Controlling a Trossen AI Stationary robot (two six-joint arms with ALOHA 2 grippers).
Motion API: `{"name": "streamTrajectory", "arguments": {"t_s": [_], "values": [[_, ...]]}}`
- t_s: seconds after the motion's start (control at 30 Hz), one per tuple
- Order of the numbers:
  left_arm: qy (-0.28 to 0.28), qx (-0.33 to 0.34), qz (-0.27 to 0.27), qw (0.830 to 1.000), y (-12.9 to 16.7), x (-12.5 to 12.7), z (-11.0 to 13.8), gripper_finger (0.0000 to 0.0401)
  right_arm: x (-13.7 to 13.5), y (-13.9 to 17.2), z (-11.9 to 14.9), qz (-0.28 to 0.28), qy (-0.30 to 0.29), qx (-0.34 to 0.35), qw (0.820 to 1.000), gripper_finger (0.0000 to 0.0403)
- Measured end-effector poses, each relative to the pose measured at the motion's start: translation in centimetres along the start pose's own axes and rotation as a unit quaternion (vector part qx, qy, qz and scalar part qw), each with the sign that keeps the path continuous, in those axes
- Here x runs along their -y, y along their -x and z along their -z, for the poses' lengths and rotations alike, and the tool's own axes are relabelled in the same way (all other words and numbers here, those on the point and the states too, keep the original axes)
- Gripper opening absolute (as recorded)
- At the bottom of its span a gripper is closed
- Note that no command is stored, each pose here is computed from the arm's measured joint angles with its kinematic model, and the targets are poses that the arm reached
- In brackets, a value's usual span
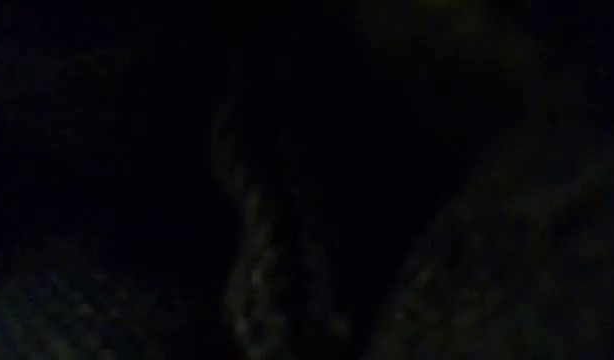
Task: Sort clothes
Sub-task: Put the blue pants into the brown laundry organizer
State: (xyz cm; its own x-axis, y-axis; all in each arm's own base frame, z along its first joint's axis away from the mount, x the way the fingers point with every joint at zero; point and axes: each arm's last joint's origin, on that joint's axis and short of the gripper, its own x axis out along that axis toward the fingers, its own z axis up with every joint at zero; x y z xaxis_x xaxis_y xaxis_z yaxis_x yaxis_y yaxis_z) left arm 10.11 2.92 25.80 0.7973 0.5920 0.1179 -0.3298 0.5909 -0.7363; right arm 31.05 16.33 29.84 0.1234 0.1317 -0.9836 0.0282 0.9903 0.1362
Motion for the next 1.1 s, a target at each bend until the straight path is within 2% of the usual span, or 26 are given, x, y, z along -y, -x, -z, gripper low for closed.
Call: {"name": "streamTrajectory", "arguments": {"t_s": [0.13,0.37,0.47,0.63,0.83,1.0,1.1], "values": [[0.000,0.000,0.000,1.000,0.0,0.0,0.0,0.0000,-0.1,2.1,1.1,-0.014,-0.017,0.026,0.999,0.0108],[0.001,0.000,0.000,1.000,0.0,0.0,0.0,0.0000,-0.6,5.8,3.8,-0.039,-0.008,0.074,0.996,0.0215],[0.001,0.000,0.000,1.000,0.0,0.0,0.0,0.0000,-0.3,7.7,5.0,-0.055,-0.003,0.097,0.994,0.0246],[0.000,0.000,0.000,1.000,0.0,0.0,0.0,0.0000,2.1,11.2,6.2,-0.037,-0.051,0.186,0.981,0.0252],[0.000,0.000,0.000,1.000,0.0,0.0,0.0,0.0000,6.6,14.3,5.9,0.016,-0.141,0.302,0.943,0.0241],[-0.001,0.000,0.000,1.000,0.0,0.0,0.0,0.0000,10.9,14.3,4.0,0.039,-0.253,0.308,0.916,0.0239],[-0.001,0.000,0.000,1.000,0.0,0.0,0.0,0.0000,12.8,13.6,2.3,0.030,-0.274,0.297,0.914,0.0239]]}}
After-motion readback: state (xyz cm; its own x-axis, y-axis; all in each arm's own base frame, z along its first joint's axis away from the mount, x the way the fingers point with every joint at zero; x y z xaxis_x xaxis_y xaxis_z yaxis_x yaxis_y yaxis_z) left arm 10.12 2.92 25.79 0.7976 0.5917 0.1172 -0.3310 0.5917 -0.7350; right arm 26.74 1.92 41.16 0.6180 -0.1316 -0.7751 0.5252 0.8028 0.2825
